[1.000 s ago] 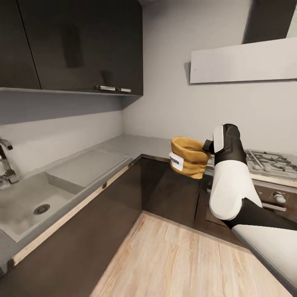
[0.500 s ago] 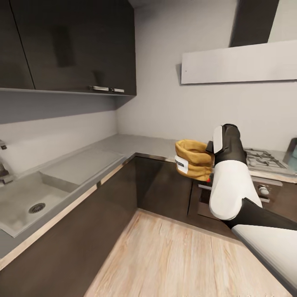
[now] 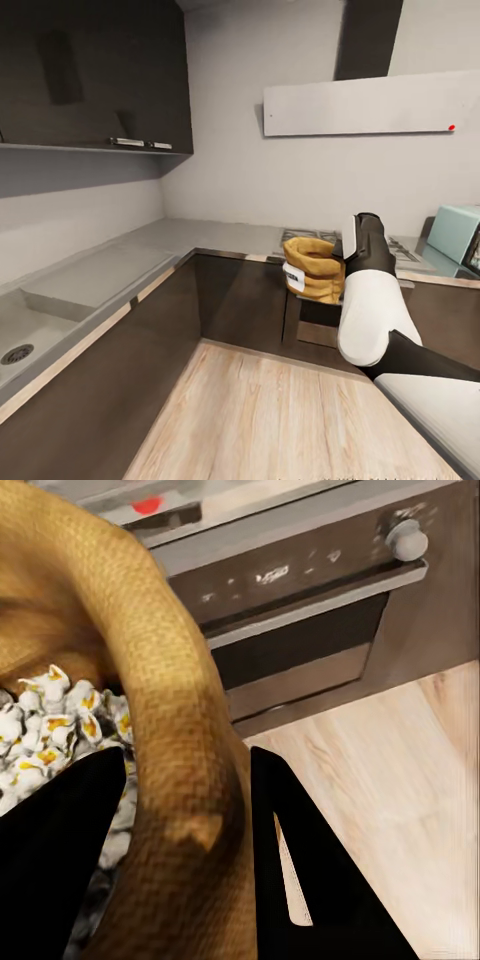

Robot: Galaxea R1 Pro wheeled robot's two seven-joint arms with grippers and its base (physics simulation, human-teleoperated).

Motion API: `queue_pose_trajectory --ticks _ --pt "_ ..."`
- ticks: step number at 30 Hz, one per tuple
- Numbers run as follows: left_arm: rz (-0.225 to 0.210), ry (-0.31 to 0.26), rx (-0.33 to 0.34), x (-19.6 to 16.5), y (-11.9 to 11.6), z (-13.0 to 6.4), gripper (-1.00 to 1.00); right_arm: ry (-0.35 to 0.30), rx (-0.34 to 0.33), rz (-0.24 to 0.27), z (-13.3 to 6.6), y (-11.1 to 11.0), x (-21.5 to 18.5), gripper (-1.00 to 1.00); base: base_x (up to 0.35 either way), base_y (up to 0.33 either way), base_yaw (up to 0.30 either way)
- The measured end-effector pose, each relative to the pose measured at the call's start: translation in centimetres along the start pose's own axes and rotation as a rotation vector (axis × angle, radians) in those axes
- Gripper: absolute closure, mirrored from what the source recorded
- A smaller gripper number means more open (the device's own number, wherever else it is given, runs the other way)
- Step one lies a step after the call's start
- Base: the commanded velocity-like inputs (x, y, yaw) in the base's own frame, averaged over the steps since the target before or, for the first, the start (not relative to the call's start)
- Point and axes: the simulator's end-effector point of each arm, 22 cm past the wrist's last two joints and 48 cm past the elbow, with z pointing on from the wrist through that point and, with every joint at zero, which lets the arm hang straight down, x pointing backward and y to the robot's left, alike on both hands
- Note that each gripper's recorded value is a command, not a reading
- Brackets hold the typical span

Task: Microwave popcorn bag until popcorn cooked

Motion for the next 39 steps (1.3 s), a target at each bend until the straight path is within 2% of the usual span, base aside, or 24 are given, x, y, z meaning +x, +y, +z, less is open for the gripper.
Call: queue_pose_trajectory --ticks 3,5,6,7,8,10,11,13,14,17,19,24,26,28,32,35,39 --pt "0.0 0.0 0.001 0.0 0.0 0.0 -1.0 0.006 -0.008 -0.002 0.2 0.1 0.2 1.0 0.0 0.0 -0.241" --pt "0.0 0.0 0.0 0.0 0.0 0.0 -1.0 0.022 -0.004 -0.011 1.0 -0.5 0.5 1.0 0.0 0.0 -0.241" --pt "-0.001 0.0 0.0 0.0 0.0 0.0 -1.0 0.058 -0.05 -0.03 2.1 0.3 1.6 1.0 0.0 0.0 -0.241" --pt "-0.001 0.0 0.0 0.0 0.0 0.0 -1.0 0.067 -0.055 -0.041 2.3 0.5 1.9 1.0 0.0 0.0 -0.241" --pt "-0.001 0.0 0.0 0.0 0.0 0.0 -1.0 0.076 -0.068 -0.092 2.5 1.7 2.6 1.0 0.0 0.0 -0.241" --pt "-0.002 0.0 0.0 0.0 0.0 0.0 -1.0 0.088 -0.077 -0.203 3.7 2.2 3.8 1.0 0.0 0.0 -0.235" --pt "-0.001 0.0 0.0 0.0 0.0 0.0 -1.0 0.092 -0.102 -0.257 4.3 2.4 4.5 1.0 0.0 0.0 -0.228" --pt "-0.001 0.0 0.001 0.0 0.0 0.0 -1.0 0.092 -0.124 -0.318 5.0 2.4 5.0 1.0 0.0 0.0 -0.225" --pt "-0.001 0.0 0.001 0.0 0.0 0.0 -1.0 0.095 -0.134 -0.33 5.2 2.2 5.2 1.0 0.0 0.0 -0.224" --pt "-0.001 0.0 0.001 0.0 0.0 0.0 -1.0 0.118 -0.166 -0.349 6.0 2.0 6.5 1.0 0.0 0.0 -0.224" --pt "-0.001 0.0 0.001 0.0 0.0 0.0 -1.0 0.127 -0.163 -0.367 6.5 1.5 7.2 1.0 0.0 0.0 -0.224" --pt "-0.001 0.0 0.001 0.0 0.0 0.0 -1.0 0.148 -0.148 -0.374 7.5 0.1 8.3 1.0 0.0 0.0 -0.225" --pt "-0.002 0.0 0.001 0.0 0.0 0.0 -1.0 0.168 -0.183 -0.372 7.9 0.3 9.7 1.0 0.0 0.0 -0.229" --pt "-0.001 0.0 0.001 0.0 0.0 0.0 -1.0 0.153 -0.197 -0.372 8.3 0.5 10.1 1.0 0.0 0.0 -0.231" --pt "-0.001 0.0 0.004 0.0 -0.1 0.0 -1.0 0.162 -0.186 -0.385 9.0 -0.1 11.3 1.0 0.0 0.0 -0.243" --pt "-0.001 0.0 0.005 0.0 -0.1 0.0 -1.0 0.159 -0.151 -0.407 9.4 -1.2 11.3 1.0 0.0 0.0 -0.28" --pt "-0.001 0.0 0.005 0.0 0.0 0.0 -1.0 0.15 -0.147 -0.407 9.2 -1.2 10.9 1.0 0.0 0.0 -0.286"
